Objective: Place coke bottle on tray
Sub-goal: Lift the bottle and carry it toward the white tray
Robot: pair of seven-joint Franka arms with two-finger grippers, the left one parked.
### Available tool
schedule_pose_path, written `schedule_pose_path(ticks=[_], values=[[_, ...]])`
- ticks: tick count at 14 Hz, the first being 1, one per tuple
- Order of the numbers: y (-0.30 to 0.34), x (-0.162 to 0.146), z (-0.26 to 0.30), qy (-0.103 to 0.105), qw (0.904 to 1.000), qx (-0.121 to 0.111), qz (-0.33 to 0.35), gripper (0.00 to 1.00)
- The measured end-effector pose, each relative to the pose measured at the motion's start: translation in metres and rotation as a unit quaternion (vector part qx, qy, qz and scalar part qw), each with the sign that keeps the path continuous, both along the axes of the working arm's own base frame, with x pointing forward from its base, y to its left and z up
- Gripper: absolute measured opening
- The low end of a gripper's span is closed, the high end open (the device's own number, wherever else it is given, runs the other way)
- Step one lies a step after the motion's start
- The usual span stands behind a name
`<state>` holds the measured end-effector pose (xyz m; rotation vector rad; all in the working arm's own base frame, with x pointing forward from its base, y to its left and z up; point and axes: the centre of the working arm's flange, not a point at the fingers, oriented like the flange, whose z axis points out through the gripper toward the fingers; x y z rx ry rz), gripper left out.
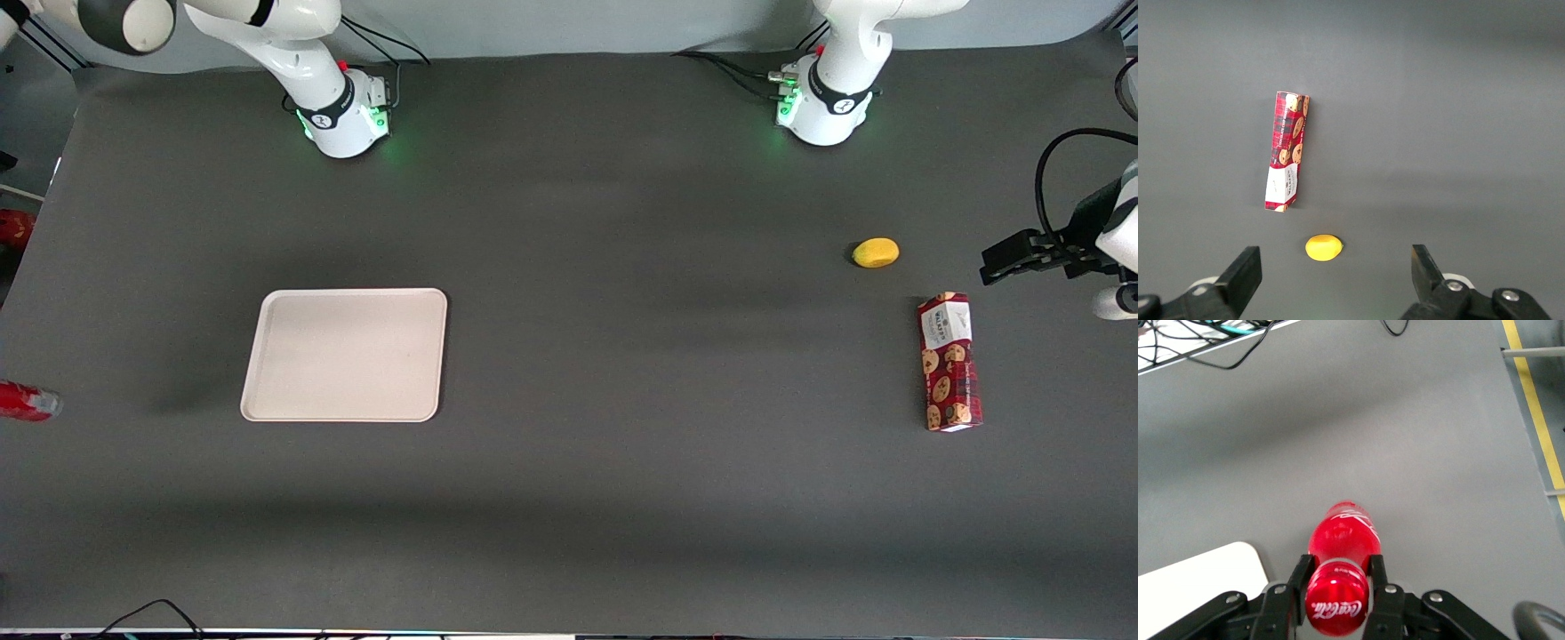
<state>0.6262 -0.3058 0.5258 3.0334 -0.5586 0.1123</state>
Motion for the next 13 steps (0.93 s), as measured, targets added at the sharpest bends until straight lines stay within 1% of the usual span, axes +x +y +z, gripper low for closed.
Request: schedule_pose_path(ticks=[2,5,7,9,13], values=[[0.003,-0.014,0.011,0.008,0.9998,0.016,-0.001,0.39],[0.021,-0.023,-0.013,0.026,0.9987,0.045,0.0,0.39],[0.045,-0.028,-0.03,0.02,0.998,0.059,-0.014,0.39],[0.076,-0.037,-0.044,0.011,0.9978,0.055,-0.035,0.39],[0.164,-0.061,-0.085,-0.006,0.9958,0.048,-0.077,0.39]])
